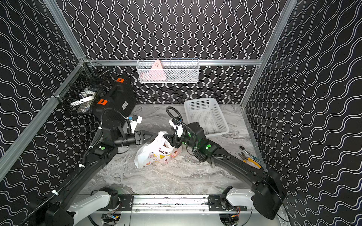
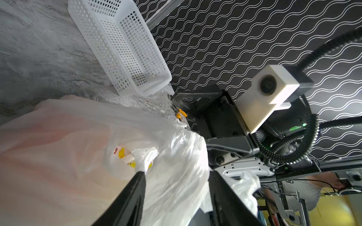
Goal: Place the oranges into plastic bags & tie knots
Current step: Tie the plastic bag at the center of the board.
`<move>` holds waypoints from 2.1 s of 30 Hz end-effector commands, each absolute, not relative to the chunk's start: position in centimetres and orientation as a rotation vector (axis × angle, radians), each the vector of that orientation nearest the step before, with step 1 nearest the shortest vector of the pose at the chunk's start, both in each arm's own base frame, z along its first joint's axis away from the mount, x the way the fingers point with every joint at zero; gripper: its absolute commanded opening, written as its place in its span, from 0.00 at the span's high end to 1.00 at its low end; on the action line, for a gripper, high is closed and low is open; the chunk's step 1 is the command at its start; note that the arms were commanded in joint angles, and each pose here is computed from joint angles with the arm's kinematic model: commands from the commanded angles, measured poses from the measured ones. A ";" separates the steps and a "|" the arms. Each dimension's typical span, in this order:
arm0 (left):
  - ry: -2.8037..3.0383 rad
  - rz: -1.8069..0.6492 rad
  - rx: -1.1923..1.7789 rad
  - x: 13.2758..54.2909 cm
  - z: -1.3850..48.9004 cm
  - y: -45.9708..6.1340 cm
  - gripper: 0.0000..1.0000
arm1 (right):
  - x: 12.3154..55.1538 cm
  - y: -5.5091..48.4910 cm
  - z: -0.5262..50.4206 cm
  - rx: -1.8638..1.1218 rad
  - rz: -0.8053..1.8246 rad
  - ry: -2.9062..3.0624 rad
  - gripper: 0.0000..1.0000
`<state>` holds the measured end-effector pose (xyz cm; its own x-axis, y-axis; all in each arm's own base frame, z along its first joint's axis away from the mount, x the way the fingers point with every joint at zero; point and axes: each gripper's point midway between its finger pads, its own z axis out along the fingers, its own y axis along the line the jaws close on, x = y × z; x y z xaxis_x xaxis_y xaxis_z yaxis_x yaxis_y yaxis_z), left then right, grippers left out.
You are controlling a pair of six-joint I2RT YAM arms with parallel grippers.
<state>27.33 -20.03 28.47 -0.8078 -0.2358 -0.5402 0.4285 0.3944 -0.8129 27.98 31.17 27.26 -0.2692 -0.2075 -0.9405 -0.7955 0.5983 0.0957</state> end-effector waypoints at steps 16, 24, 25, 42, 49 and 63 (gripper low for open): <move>2.161 -1.407 0.328 25.7 27.7 -20.2 0.37 | 26.1 32.3 25.2 -1.218 0.616 1.762 0.26; 2.140 -1.441 0.306 25.8 27.8 -20.3 0.36 | 27.3 34.1 23.9 -1.331 0.536 1.673 0.20; 2.145 -1.442 0.308 25.8 27.6 -20.4 0.36 | 27.5 34.4 23.6 -1.344 0.522 1.662 0.20; 2.169 -1.459 0.296 26.0 26.7 -20.4 0.36 | 31.0 38.8 24.2 -1.311 0.452 1.441 0.28; 2.178 -1.360 0.201 27.5 27.5 -18.5 0.22 | 31.3 39.8 24.3 -1.271 0.476 1.361 0.40; 2.137 -1.426 -0.075 27.7 26.4 -16.7 0.17 | 30.3 42.3 24.6 -1.224 0.544 1.255 0.70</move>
<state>27.36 -16.81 25.74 -0.8504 -0.3014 -0.4311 0.2671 0.4587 -0.8475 30.62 41.39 23.00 0.2570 -0.3546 -0.8990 -0.8683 0.3236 -0.3759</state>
